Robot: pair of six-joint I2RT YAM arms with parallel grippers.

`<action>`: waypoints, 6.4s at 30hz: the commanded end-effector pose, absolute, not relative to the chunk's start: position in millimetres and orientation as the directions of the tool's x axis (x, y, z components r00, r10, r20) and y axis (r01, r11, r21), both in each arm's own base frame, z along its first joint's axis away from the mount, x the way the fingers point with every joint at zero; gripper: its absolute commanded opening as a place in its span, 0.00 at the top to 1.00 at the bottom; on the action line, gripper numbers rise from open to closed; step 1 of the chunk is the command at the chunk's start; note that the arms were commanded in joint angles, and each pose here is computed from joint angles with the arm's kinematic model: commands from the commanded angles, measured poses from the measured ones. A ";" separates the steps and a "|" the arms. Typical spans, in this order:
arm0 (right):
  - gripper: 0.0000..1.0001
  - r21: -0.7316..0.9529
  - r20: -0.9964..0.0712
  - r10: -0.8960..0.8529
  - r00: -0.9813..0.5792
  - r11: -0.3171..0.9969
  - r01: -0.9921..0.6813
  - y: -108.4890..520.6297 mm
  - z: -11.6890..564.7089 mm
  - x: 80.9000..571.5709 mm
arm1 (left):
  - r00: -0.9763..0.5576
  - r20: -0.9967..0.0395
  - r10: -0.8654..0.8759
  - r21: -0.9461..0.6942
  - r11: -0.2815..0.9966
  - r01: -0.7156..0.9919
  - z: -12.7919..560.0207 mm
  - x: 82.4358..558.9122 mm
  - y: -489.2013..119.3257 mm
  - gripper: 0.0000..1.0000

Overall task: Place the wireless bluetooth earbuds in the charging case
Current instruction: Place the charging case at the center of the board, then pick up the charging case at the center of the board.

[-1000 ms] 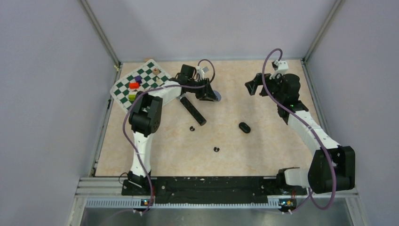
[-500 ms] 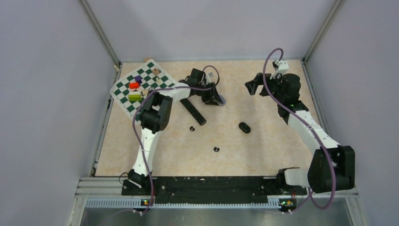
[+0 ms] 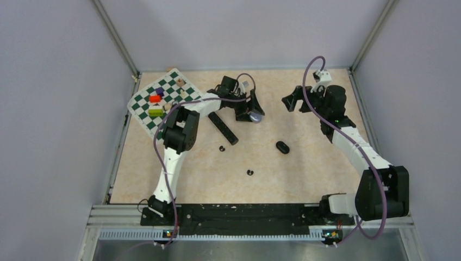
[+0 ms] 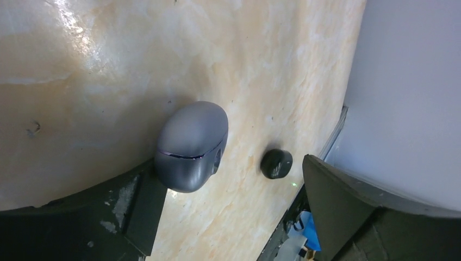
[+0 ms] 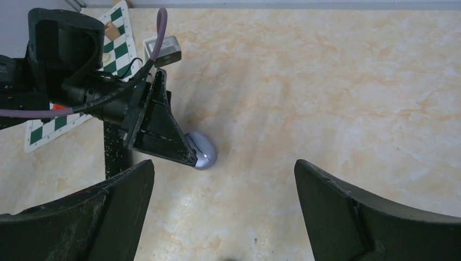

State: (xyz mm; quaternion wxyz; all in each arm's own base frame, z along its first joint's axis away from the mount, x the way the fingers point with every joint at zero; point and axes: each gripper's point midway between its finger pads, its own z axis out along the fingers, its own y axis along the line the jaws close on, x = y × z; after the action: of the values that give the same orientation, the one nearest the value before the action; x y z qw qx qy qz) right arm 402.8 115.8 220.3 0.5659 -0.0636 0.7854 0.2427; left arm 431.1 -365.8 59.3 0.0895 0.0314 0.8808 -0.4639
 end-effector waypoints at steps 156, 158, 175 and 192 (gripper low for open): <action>0.36 0.108 -0.239 -0.717 -0.655 0.651 -0.751 171.9 12.8 276.8 | -0.594 -0.660 0.460 -0.273 0.589 0.760 166.4 305.3 -161.7 0.01; 0.36 0.066 -0.211 -0.768 -0.605 0.606 -0.793 174.5 11.0 269.8 | -0.595 -0.659 0.460 -0.274 0.590 0.760 165.9 305.0 -161.6 0.01; 0.53 -0.044 -0.126 -0.833 -0.539 0.547 -0.836 158.6 0.4 268.4 | -0.592 -0.663 0.458 -0.273 0.588 0.762 167.0 303.8 -161.7 0.01; 0.62 -0.051 -0.134 -0.850 -0.509 0.519 -0.853 157.4 5.9 268.4 | -0.585 -0.673 0.452 -0.270 0.587 0.763 169.4 304.8 -162.7 0.01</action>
State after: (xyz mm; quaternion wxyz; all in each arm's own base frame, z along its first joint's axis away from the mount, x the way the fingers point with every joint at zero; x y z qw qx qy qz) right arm 279.3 169.8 17.5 0.0996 -0.4798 0.8712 0.0285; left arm 300.8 -158.0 161.5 0.2626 0.3598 0.8540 -0.2689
